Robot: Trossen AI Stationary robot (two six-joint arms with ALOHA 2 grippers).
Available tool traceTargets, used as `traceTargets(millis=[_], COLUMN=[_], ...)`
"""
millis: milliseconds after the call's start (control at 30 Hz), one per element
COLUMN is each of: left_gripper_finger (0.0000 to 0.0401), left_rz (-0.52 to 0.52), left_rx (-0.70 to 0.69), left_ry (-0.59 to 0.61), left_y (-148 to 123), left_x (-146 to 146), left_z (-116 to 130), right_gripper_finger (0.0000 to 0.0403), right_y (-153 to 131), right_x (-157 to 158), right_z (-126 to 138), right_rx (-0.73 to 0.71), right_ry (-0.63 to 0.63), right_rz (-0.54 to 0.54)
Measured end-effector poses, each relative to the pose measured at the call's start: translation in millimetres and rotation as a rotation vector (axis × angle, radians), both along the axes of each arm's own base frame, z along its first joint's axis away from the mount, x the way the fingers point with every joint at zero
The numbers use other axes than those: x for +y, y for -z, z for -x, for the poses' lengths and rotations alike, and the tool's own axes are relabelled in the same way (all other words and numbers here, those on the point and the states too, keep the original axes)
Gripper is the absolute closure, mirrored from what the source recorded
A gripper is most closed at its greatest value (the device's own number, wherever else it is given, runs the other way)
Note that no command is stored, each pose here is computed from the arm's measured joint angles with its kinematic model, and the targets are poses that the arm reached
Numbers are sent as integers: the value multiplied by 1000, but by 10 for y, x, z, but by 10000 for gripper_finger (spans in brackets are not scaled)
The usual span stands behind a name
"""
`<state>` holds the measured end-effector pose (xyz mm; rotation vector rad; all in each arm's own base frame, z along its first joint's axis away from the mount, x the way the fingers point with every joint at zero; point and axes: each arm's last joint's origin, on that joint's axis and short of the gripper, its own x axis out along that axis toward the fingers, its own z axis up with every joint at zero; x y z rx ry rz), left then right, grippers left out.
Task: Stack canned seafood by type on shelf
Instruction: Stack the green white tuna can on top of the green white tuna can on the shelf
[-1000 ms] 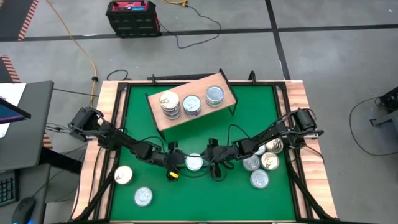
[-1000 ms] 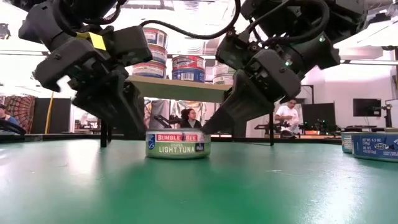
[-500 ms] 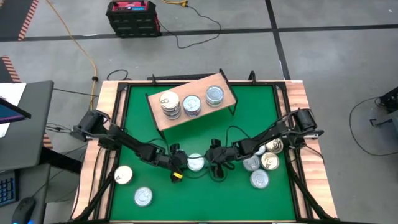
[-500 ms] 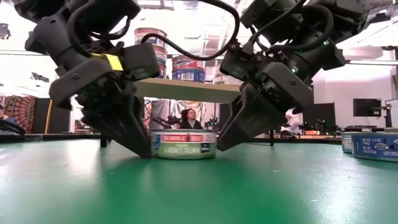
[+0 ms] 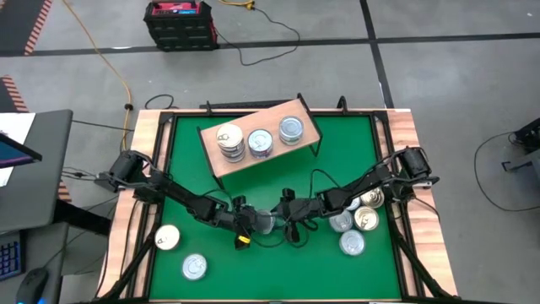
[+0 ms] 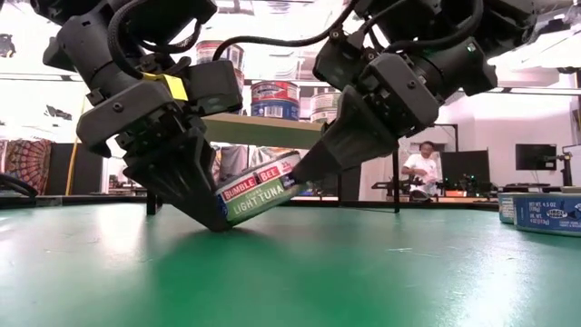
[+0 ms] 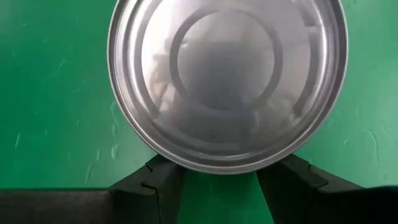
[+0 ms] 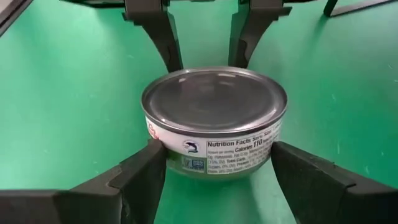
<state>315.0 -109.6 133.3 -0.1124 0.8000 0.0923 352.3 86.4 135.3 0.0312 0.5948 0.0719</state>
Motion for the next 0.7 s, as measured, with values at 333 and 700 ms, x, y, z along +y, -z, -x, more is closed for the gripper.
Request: traceTargets(millis=[333, 700], left_gripper_finger=[221, 221], left_rz=[81, 166], left_rx=[45, 74], left_ry=[13, 8], left_y=[1, 6], left_x=[-9, -35], left_z=[13, 28], right_gripper_finger=[92, 92], right_y=[-334, -366], right_x=[-32, -31], right_z=[-153, -218], right_rx=[-121, -128], right_ry=[-4, -5], right_rz=[34, 61])
